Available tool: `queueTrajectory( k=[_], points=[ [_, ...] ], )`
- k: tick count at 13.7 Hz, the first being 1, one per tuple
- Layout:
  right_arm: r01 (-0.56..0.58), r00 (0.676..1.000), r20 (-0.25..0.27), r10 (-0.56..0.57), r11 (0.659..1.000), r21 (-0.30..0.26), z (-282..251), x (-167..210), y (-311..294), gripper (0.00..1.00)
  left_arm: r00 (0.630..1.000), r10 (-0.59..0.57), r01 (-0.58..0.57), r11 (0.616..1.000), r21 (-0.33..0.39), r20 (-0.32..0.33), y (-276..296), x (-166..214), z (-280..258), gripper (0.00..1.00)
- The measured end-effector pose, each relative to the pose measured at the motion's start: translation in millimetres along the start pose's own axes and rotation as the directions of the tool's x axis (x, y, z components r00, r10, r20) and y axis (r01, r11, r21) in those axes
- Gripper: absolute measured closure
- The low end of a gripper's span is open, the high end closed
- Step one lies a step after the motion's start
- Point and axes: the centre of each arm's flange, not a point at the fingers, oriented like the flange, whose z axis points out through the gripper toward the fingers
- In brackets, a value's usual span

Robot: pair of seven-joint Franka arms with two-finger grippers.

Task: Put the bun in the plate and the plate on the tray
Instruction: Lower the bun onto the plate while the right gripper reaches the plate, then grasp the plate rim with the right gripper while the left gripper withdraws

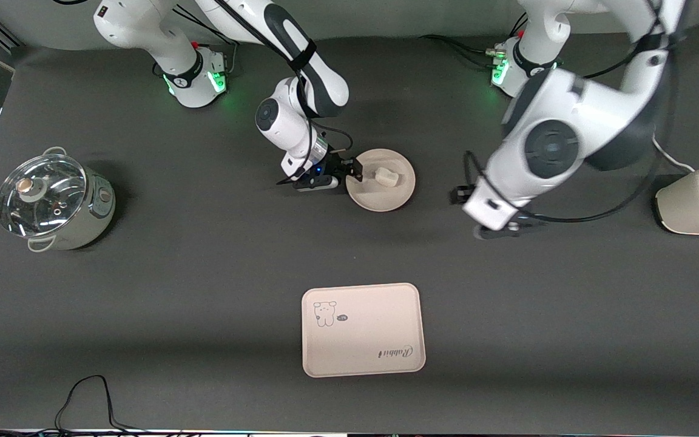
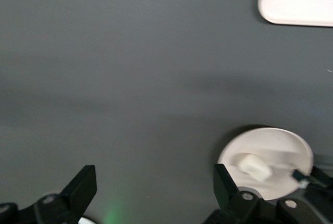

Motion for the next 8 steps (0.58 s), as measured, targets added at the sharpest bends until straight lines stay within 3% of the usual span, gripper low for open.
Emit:
queueTrajectory(
  k=[4, 8],
  points=[
    [0.003, 1.000, -0.013, -0.003, 1.000, -0.005, 3, 1, -1, 0.80, 0.999, 0.015, -0.015, 1.000, 0.004, -0.046, -85, 3, -48, 0.00],
    [0.004, 1.000, -0.013, -0.005, 1.000, -0.005, 4, 1, -1, 0.90, 0.998, 0.019, -0.021, 1.000, -0.023, -0.056, -182, 24, -57, 0.00]
  ],
)
